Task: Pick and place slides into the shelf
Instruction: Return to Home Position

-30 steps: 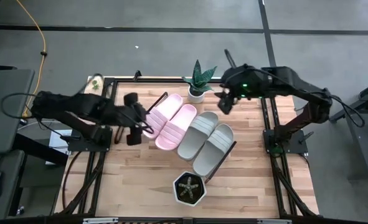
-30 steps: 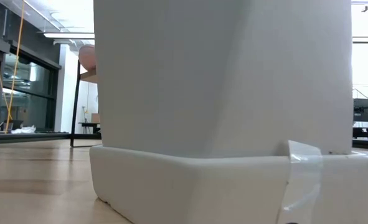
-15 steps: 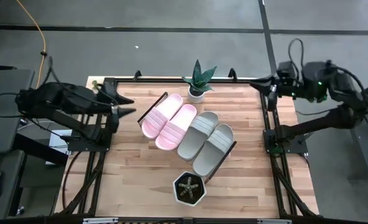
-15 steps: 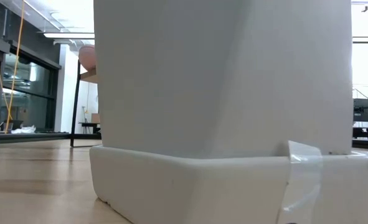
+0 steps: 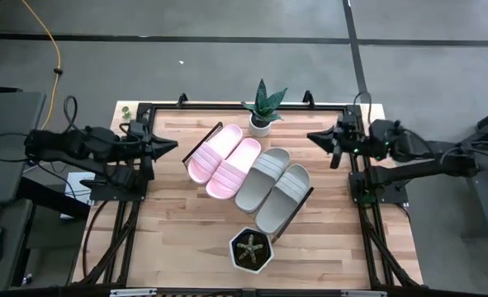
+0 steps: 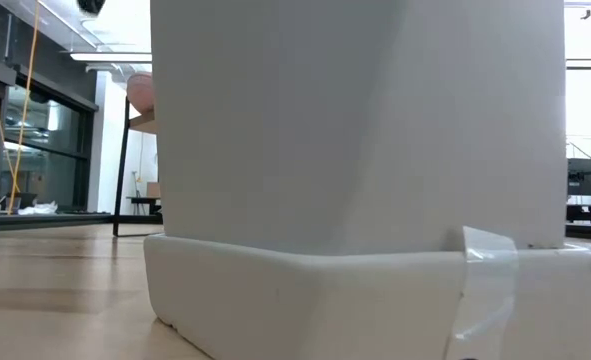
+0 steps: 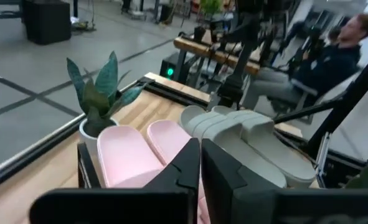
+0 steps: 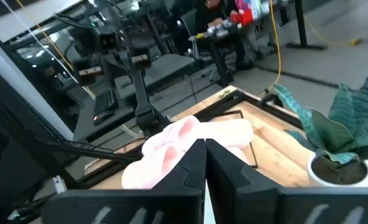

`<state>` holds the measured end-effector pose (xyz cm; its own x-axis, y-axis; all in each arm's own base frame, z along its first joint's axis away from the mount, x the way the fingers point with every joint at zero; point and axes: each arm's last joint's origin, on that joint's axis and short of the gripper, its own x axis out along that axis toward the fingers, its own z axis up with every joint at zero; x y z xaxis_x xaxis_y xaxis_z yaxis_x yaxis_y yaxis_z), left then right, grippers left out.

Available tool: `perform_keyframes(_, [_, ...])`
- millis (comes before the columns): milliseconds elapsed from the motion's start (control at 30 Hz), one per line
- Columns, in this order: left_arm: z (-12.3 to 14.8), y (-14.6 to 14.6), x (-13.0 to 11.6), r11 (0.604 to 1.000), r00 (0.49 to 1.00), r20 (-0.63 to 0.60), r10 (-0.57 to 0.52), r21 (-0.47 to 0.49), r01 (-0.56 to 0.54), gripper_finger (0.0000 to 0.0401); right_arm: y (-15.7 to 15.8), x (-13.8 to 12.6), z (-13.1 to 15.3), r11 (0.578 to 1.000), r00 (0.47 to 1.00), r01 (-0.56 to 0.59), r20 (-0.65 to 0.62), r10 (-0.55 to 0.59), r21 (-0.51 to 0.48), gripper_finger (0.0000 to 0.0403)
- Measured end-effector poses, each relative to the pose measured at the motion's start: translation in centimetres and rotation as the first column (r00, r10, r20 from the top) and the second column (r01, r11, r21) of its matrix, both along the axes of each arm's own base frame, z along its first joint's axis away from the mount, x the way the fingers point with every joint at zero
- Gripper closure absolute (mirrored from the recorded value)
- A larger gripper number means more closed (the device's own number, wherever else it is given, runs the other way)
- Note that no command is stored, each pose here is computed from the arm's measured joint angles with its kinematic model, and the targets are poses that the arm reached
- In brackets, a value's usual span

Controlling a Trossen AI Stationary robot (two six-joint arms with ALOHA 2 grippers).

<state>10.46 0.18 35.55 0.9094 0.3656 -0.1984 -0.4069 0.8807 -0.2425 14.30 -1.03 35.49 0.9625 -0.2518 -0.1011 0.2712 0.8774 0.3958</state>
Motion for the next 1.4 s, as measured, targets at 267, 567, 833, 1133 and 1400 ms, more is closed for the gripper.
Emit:
perform_keyframes(267, [-6.7,0.2,-1.4,0.999,0.989,0.147,0.008,-0.032,-0.004,0.0399,-0.4,0.9,-6.0,1.000,0.994,0.001,0.109,-0.002,0.009,0.0403])
perform_keyframes(567, [-10.6,0.3,-2.5,0.998,0.976,0.218,0.010,-0.058,0.003,0.0400,-0.6,-0.1,-9.7,0.997,0.987,-0.017,0.164,0.003,0.081,0.0403])
perform_keyframes(833, [-12.5,0.0,-2.8,0.982,0.964,0.253,-0.080,-0.146,0.119,0.0401,-0.4,-0.7,-12.4,0.982,0.986,-0.050,0.164,0.020,0.180,0.0403])
perform_keyframes(1133, [-13.9,-0.1,-3.2,0.963,0.975,0.198,-0.103,-0.226,0.148,0.0401,0.4,-1.5,-15.3,0.966,0.961,-0.132,0.269,0.070,0.220,0.0403])
perform_keyframes(1400, [-14.4,-0.1,-3.2,0.952,0.980,0.165,-0.108,-0.268,0.150,0.0401,1.0,-1.8,-16.3,0.958,0.956,-0.187,0.266,0.126,0.216,0.0403])
